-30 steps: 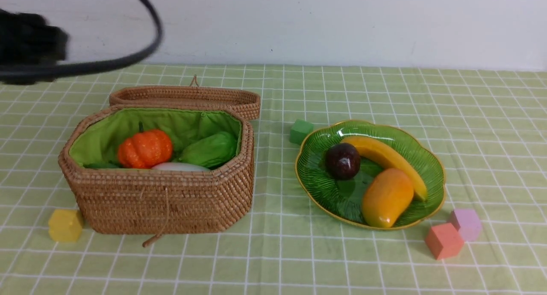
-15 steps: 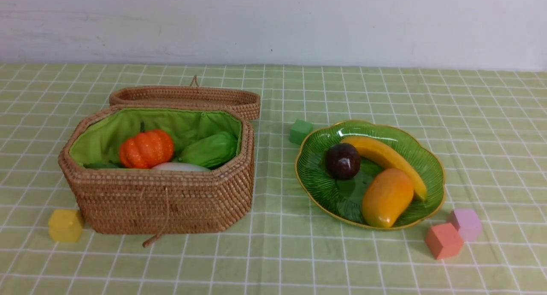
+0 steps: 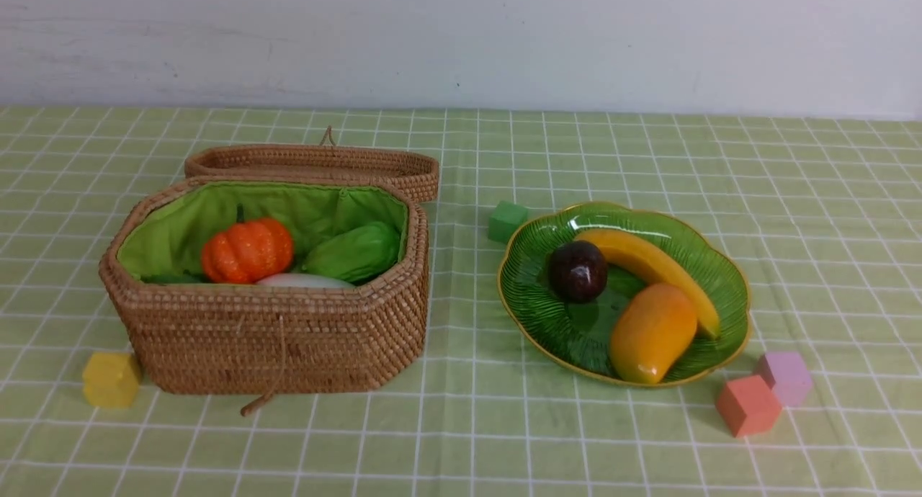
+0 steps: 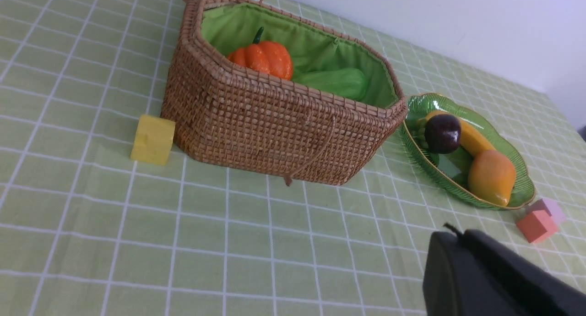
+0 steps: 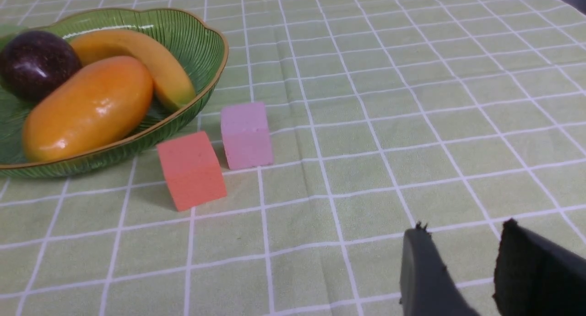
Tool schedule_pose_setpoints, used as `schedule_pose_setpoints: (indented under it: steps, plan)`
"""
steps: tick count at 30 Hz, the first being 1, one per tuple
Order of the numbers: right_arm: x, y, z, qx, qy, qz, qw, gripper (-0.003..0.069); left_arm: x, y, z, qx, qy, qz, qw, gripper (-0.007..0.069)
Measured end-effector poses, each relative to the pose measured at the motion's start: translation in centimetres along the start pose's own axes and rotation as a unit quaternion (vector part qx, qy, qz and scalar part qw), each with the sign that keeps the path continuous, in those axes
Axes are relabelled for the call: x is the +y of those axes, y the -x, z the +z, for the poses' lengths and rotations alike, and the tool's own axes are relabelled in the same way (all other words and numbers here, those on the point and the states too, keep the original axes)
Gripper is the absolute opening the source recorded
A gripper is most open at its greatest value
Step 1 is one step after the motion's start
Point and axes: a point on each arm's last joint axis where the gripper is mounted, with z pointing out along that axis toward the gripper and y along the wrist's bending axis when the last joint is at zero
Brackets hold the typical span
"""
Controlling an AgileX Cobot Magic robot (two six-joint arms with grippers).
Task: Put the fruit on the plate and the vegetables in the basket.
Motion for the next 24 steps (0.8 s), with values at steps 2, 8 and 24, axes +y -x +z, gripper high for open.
schedule_pose_setpoints:
  steps: [2, 8, 24]
  plan:
    - [0.0, 0.0, 0.0, 0.0, 0.0, 0.0, 1.0, 0.024, 0.1, 0.0, 0.1, 0.001, 0.006, 0.006, 1.0, -0.0013]
    - [0.0, 0.0, 0.0, 0.0, 0.0, 0.0, 1.0, 0.024, 1.1, -0.7, 2.5, -0.038, 0.032, 0.086, 0.995, -0.0013]
    - [0.0, 0.0, 0.0, 0.0, 0.0, 0.0, 1.0, 0.024, 6.3, -8.8, 11.1, -0.035, 0.121, 0.115, 0.985, -0.0013]
